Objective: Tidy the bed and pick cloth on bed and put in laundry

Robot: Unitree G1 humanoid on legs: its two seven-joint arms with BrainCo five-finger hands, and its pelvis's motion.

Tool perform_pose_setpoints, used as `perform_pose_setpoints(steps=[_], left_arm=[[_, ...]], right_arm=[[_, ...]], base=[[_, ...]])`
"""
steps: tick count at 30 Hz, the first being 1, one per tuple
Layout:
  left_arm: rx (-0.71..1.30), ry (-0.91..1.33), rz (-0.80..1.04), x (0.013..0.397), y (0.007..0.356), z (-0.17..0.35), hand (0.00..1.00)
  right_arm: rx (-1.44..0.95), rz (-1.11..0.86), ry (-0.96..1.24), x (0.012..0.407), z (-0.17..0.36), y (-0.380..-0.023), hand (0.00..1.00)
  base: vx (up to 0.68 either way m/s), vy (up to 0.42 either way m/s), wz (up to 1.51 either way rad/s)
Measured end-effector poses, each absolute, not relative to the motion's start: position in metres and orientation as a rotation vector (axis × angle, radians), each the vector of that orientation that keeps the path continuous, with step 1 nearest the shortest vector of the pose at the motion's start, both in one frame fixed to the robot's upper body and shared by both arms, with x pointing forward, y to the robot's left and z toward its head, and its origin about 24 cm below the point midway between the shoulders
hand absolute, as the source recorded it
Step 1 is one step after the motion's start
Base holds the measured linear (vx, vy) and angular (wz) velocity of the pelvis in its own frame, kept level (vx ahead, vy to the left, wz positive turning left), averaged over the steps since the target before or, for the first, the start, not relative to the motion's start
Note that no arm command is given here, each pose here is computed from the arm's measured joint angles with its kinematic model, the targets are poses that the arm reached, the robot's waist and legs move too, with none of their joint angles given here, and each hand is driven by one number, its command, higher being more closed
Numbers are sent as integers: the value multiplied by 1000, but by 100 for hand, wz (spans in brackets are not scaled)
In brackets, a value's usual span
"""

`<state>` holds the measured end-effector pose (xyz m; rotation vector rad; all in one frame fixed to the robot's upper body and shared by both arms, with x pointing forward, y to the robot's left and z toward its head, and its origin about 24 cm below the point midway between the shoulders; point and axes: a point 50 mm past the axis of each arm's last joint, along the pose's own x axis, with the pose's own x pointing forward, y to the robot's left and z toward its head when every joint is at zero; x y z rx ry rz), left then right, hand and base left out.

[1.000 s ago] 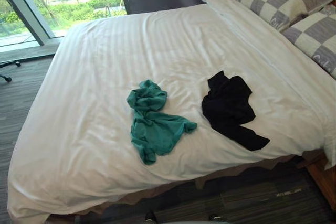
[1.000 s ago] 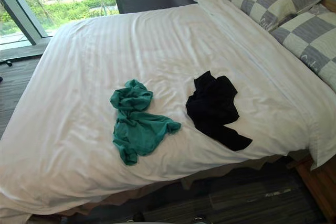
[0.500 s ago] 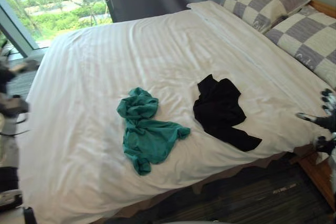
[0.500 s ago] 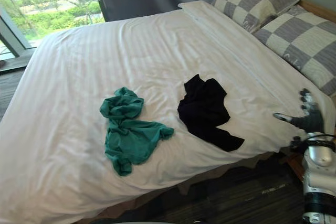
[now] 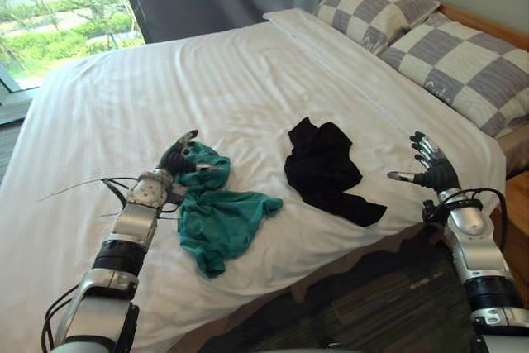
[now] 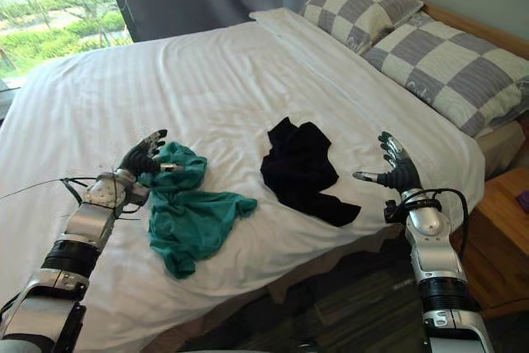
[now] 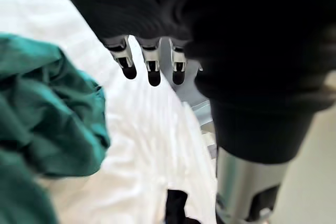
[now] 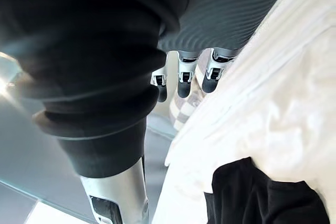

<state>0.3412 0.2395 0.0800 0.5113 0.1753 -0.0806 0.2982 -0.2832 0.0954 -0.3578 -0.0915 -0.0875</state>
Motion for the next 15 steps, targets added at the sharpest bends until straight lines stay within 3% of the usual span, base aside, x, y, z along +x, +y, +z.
perform_pose_setpoints(steps=[6, 15], left_arm=[[556, 317, -22, 338, 247, 56, 0], [587, 278, 41, 347, 253, 72, 0]], right_arm=[[-339, -97, -133, 304, 104, -277, 0], [-324, -116, -258, 314, 138, -266, 0]], base=[[-11, 5, -6], [-25, -13, 1]])
